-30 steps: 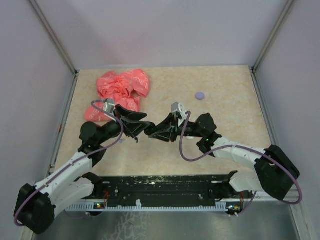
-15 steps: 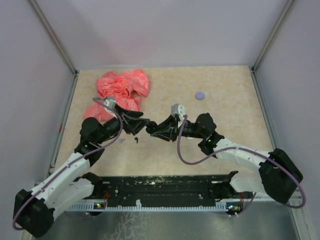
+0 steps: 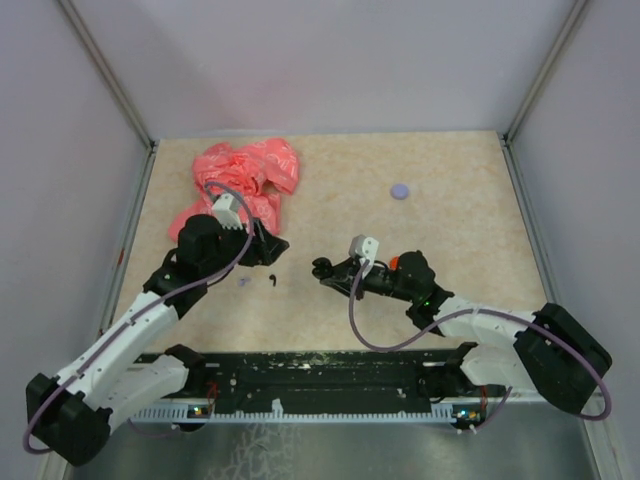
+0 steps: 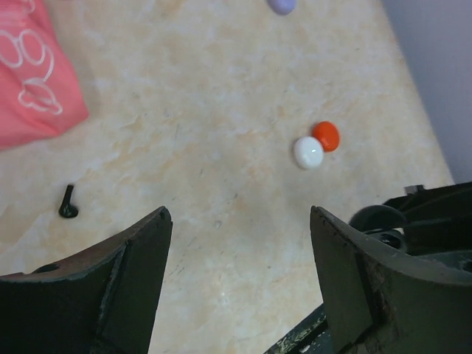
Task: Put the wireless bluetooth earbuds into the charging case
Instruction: Pick up the earbud from the center of the board.
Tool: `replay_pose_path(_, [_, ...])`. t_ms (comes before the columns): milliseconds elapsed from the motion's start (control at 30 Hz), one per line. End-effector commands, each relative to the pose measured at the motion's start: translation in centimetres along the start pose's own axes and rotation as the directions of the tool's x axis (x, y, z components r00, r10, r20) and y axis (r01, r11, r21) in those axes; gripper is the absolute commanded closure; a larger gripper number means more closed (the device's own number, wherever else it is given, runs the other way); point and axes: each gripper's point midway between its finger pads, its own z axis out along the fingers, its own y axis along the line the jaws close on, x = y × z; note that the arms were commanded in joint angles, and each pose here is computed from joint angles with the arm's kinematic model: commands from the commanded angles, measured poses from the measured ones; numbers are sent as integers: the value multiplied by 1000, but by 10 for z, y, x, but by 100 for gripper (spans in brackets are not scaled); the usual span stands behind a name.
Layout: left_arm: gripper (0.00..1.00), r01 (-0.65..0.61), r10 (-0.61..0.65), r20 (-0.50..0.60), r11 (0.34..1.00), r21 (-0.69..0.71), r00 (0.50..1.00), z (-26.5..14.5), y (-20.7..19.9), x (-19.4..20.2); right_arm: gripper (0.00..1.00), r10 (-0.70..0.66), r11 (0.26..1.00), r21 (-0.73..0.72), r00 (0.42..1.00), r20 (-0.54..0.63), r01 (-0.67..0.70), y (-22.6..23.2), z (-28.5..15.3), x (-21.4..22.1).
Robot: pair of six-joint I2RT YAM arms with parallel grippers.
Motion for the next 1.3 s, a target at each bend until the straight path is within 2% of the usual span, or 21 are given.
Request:
replay_pose_path(0, [20, 4, -33, -152, 982, -187, 988, 1, 37, 33, 100, -122, 992, 60, 982, 147, 114, -5, -7, -28])
replay_pose_path(367, [21, -69, -91, -361, 911, -406, 928, 23, 82, 83, 100, -169, 980, 129, 975, 141, 151, -12, -18, -15])
replay_pose_path(533, [22, -130, -89, -412, 871, -473, 907, 33, 96, 95, 100, -173, 975, 158, 978, 120, 153, -17, -20, -11])
replay_pose_path(667, [27, -171, -97, -456, 843, -511, 885, 42, 106, 106, 100, -169, 976, 160, 978, 119, 149, -18, -20, -8])
replay_pose_path(767, [36, -192, -98, -485, 837, -513, 869, 49, 107, 116, 100, -168, 975, 164, 978, 120, 147, -18, -20, -7])
replay_pose_path(1000, [48, -248, -111, -546, 803, -541, 831, 49, 116, 134, 100, -162, 974, 174, 981, 109, 142, -20, -20, -6])
replay_pose_path(1267, [53, -274, -121, -577, 790, -549, 807, 51, 125, 148, 100, -164, 974, 174, 982, 98, 145, -21, -18, -4])
